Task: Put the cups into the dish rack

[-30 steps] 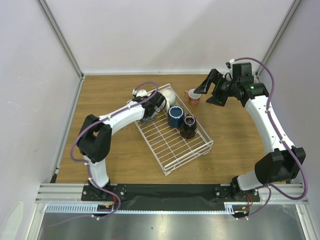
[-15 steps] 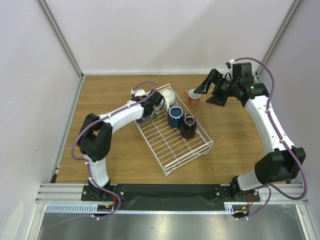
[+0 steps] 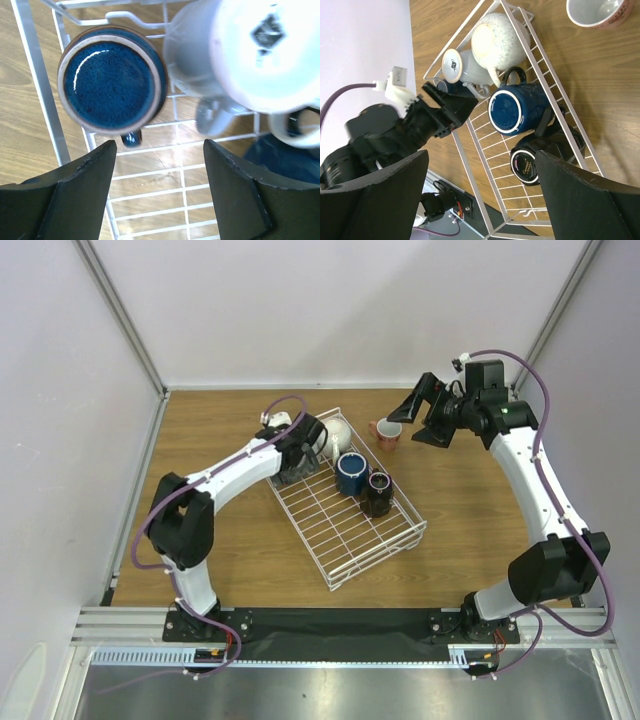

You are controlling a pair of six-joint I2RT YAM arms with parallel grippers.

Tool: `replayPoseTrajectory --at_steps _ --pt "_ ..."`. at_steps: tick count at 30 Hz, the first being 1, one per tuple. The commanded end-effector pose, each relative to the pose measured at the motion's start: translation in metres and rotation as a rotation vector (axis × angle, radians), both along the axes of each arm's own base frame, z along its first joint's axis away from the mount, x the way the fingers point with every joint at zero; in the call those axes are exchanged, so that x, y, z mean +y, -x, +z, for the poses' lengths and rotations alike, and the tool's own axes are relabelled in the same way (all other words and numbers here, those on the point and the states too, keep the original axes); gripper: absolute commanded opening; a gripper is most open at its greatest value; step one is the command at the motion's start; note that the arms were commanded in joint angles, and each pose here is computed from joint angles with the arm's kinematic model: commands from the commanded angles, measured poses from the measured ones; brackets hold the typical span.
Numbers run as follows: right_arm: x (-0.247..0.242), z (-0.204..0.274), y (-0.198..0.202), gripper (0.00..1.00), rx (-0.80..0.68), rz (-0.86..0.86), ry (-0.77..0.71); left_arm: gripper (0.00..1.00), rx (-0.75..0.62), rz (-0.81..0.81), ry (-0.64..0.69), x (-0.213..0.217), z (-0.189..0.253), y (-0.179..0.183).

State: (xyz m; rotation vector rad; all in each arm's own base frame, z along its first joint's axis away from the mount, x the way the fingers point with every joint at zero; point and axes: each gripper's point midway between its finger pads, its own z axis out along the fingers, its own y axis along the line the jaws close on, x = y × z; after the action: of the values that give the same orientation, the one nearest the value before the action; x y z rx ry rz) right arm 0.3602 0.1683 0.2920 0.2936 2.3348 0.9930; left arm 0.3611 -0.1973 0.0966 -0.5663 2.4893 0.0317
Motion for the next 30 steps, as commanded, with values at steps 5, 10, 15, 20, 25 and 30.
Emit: replayPoseTrajectory --at_steps 5,10,15,20,25,30 --pt "-0.008 0.006 -0.028 0.92 -0.037 -0.059 0.047 0.78 -0.109 -0.114 0.148 -0.018 0.072 0.005" --pt "-0.023 -0.024 -0.065 0.84 0.035 -0.177 0.165 0.86 -0.221 -0.333 0.279 -0.043 0.127 0.012" --pt "-0.031 -0.055 -0.101 0.78 0.091 -0.254 0.292 0.86 -0.330 -0.568 0.408 -0.059 0.181 0.031" --pt "-0.032 -0.092 -0.130 0.70 0.170 -0.274 0.380 0.88 -0.442 -0.743 0.527 -0.046 0.224 0.054" --pt "-0.027 -0.127 -0.150 0.64 0.226 -0.256 0.417 0.90 -0.486 -0.727 0.504 -0.018 0.229 0.055" --pt "-0.026 -0.151 -0.153 0.60 0.278 -0.266 0.450 0.91 -0.469 -0.691 0.464 -0.001 0.213 0.052"
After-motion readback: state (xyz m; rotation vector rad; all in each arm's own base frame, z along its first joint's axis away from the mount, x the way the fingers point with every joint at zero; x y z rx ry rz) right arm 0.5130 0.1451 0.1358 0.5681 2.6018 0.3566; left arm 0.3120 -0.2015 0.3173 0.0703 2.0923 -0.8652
